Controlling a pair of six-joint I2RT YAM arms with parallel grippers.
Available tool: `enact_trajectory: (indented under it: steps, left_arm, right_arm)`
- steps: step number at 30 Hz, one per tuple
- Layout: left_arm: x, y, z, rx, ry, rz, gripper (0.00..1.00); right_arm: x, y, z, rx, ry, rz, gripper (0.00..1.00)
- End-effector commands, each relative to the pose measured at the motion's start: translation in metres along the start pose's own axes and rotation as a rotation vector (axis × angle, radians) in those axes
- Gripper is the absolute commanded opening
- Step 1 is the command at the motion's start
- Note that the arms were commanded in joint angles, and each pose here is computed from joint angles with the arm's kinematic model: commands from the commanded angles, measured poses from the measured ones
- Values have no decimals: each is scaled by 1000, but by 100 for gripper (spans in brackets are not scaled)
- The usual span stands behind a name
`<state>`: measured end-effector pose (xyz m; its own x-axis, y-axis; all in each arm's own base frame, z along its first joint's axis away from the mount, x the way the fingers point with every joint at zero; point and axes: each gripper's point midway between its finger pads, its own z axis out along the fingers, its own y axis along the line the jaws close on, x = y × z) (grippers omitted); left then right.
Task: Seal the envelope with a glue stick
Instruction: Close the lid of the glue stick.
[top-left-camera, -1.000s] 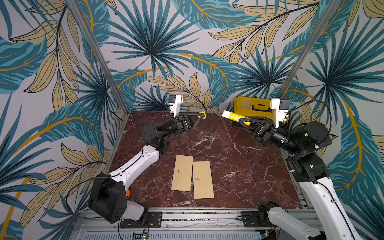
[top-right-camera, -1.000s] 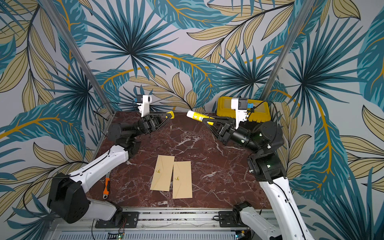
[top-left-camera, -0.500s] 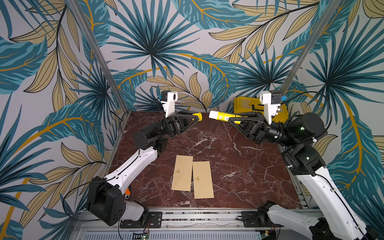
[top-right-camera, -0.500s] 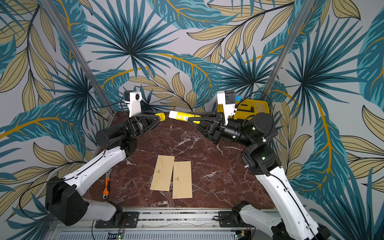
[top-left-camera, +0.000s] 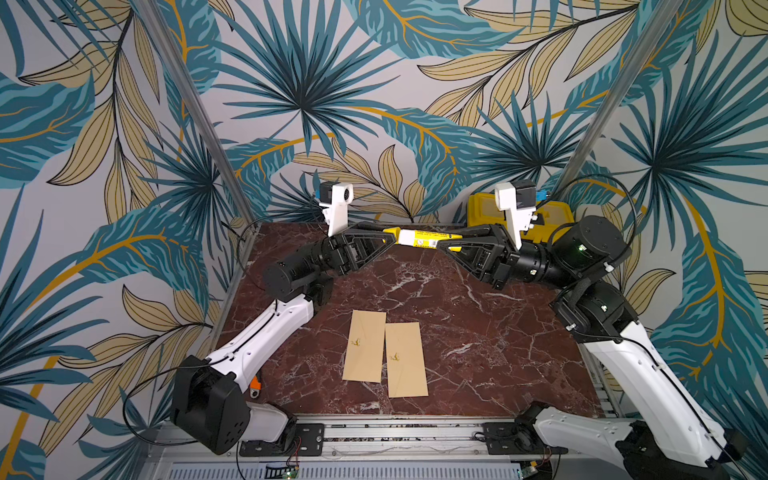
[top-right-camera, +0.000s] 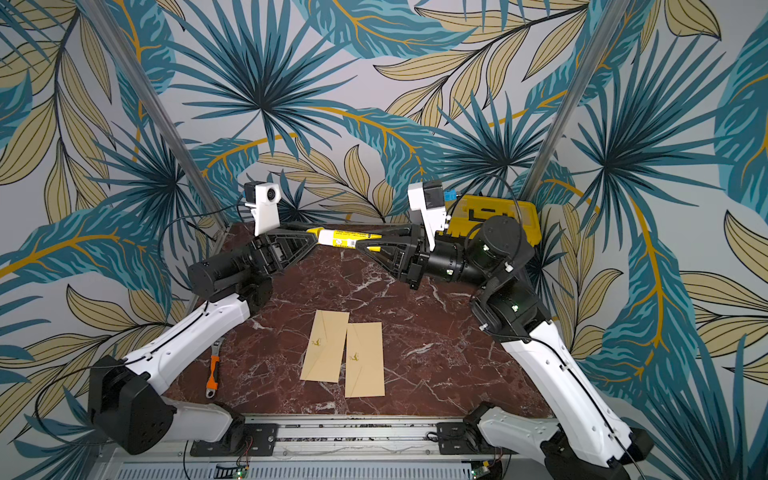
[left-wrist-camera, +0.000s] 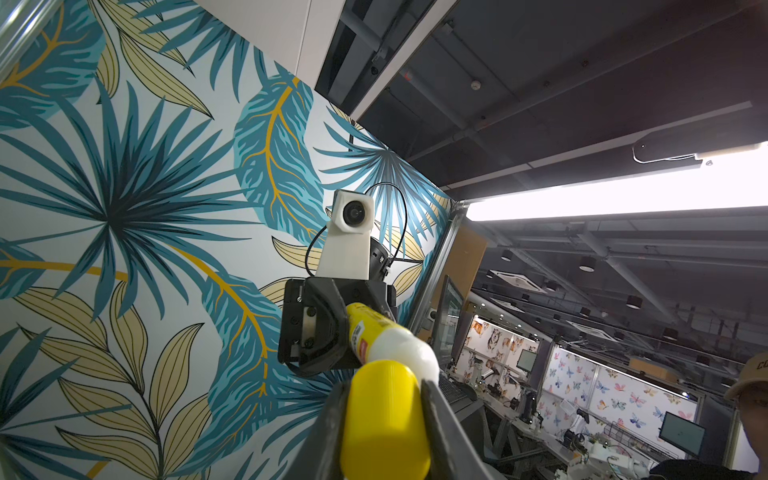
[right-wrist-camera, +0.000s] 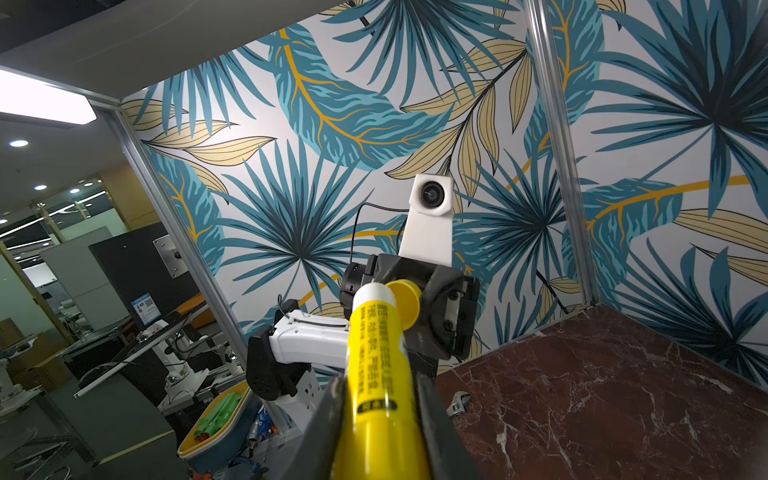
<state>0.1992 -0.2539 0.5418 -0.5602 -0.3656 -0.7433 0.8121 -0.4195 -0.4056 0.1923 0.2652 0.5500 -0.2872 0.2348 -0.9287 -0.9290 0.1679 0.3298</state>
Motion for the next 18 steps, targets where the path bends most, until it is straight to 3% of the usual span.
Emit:
enact_trajectory:
  steps: [1, 18]
  left_arm:
    - [-5, -26, 3, 43, 5, 63, 31]
    - [-5, -30, 5, 52, 3, 69, 31]
  right_arm:
    - [-9, 4, -2, 19, -27, -40, 0]
    - [2, -5, 2, 68, 18, -39, 0]
